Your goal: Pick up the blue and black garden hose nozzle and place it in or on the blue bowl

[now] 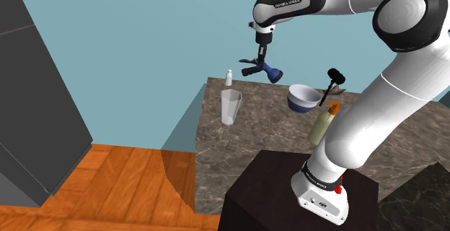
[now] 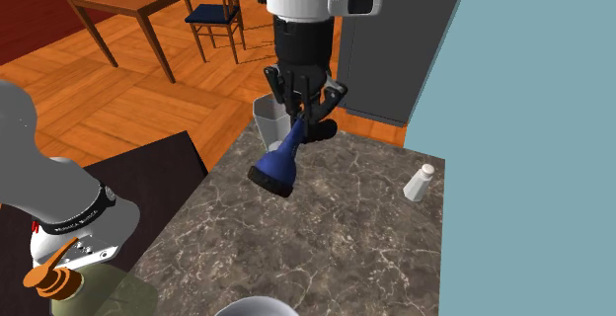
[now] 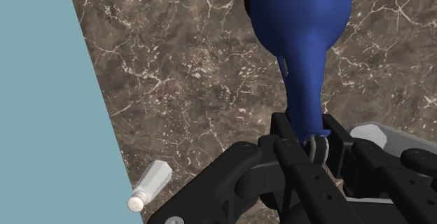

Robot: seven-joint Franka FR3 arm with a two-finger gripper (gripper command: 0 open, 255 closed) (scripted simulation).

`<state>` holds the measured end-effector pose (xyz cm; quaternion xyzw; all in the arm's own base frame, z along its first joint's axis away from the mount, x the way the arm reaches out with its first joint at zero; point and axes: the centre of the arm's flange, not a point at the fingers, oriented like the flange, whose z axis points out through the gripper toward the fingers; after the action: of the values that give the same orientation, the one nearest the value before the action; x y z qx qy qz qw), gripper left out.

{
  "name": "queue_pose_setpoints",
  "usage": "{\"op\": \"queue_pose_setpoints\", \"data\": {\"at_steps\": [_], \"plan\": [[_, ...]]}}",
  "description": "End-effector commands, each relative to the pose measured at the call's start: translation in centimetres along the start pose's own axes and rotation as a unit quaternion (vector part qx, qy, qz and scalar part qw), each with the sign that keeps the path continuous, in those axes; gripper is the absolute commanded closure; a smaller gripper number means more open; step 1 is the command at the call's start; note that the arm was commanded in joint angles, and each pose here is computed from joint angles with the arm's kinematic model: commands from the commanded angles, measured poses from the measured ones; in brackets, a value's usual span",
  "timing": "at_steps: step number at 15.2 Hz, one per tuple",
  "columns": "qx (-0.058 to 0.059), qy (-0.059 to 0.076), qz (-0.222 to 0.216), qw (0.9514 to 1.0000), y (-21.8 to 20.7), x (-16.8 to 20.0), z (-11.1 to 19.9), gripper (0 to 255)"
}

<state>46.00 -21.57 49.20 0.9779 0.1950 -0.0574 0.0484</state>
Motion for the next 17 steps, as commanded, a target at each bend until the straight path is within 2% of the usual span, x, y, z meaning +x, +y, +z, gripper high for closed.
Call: {"op": "queue_pose_setpoints", "data": {"at_steps": [1, 17], "plan": [[0.0, 0.0, -0.001, 1.0, 1.1, -2.5, 0.3, 255], [0.0, 0.0, -0.001, 1.0, 9.8, -21.7, 1.2, 255]]}}
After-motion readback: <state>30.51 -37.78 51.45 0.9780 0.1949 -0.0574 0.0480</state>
